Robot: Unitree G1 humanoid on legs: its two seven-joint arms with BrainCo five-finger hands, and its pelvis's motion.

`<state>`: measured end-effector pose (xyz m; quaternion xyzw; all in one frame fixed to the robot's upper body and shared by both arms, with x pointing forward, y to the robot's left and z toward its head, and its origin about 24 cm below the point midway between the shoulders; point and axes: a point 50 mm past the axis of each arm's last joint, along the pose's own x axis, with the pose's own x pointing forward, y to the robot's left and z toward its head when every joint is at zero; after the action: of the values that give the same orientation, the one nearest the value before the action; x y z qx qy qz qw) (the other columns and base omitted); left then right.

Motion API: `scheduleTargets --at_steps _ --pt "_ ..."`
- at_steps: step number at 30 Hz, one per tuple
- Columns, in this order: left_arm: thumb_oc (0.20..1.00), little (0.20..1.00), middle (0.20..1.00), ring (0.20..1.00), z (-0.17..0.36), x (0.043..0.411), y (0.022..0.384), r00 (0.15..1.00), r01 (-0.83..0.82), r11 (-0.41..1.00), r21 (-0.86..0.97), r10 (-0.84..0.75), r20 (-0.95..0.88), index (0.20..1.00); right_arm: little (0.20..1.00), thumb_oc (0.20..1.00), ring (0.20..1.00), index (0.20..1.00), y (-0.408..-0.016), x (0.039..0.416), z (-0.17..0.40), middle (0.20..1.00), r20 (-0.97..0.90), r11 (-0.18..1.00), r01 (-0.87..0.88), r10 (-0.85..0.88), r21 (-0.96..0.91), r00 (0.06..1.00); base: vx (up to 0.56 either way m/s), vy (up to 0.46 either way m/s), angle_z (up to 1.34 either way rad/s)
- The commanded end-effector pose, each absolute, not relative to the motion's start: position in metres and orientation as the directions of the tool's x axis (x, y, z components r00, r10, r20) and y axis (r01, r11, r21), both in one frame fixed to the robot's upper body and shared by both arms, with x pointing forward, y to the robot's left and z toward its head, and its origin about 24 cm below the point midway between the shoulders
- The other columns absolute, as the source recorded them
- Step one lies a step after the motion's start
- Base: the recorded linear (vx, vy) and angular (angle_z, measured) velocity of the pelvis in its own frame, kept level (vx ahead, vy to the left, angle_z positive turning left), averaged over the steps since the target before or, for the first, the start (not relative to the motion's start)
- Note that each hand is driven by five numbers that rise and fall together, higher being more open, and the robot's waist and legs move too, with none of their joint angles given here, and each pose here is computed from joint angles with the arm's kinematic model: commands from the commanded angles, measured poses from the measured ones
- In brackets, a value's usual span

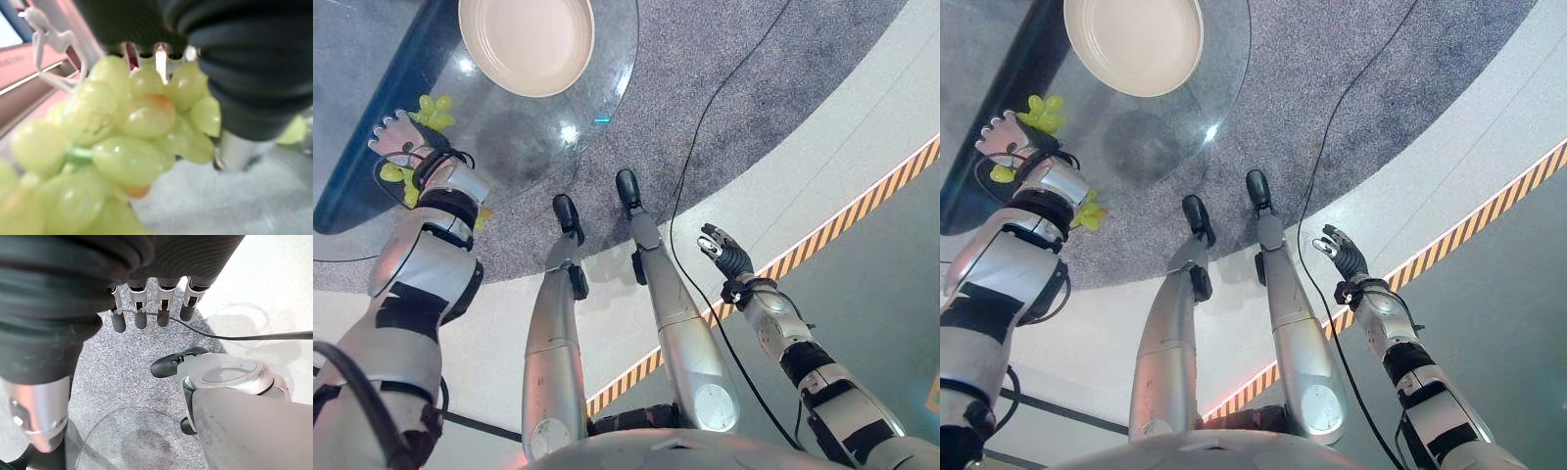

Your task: Pick up fruits into the plate

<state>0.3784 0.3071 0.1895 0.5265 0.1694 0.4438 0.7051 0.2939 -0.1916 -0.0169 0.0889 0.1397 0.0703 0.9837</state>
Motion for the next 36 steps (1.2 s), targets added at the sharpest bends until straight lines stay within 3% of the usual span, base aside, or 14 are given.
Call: scheduleTargets --at_steps 1,12,25,29,36 --pt "0.2 0.2 0.2 0.2 0.179 0.36 0.335 0.469 -0.375 -0.043 0.926 0.853 0.229 0.2 1.0 1.0 1.0 1.0 -0.185 0.282 -0.023 1.0 -0.251 0.962 -0.133 0.193 0.237 0.949 0.0 0.0 0.0" --pt "0.2 0.2 0.2 0.2 0.182 0.365 0.332 0.505 -0.417 -0.021 0.909 0.826 0.251 0.2 1.0 1.0 1.0 1.0 -0.181 0.284 -0.021 1.0 -0.236 0.959 -0.155 0.211 0.238 0.949 -0.04 0.009 0.02" --pt "0.2 0.2 0.2 0.2 0.162 0.375 0.31 0.687 -0.577 0.312 0.755 0.685 0.242 0.2 1.0 1.0 1.0 1.0 -0.186 0.278 -0.023 1.0 -0.248 0.967 -0.114 0.171 0.226 0.953 -0.03 0.027 0.05" --pt "0.2 0.2 0.2 0.2 0.157 0.375 0.294 0.808 -0.539 0.487 0.687 0.529 0.259 0.2 1.0 1.0 1.0 1.0 -0.195 0.269 -0.028 1.0 -0.27 0.971 -0.073 0.135 0.228 0.953 0.04 0.028 0.16" --pt "0.2 0.2 0.2 0.2 0.161 0.361 0.273 0.911 -0.411 0.62 0.668 0.281 0.301 0.2 1.0 1.0 1.0 1.0 -0.202 0.258 -0.025 1.0 -0.228 0.968 -0.062 0.119 0.241 0.966 0.08 0.014 0.19"
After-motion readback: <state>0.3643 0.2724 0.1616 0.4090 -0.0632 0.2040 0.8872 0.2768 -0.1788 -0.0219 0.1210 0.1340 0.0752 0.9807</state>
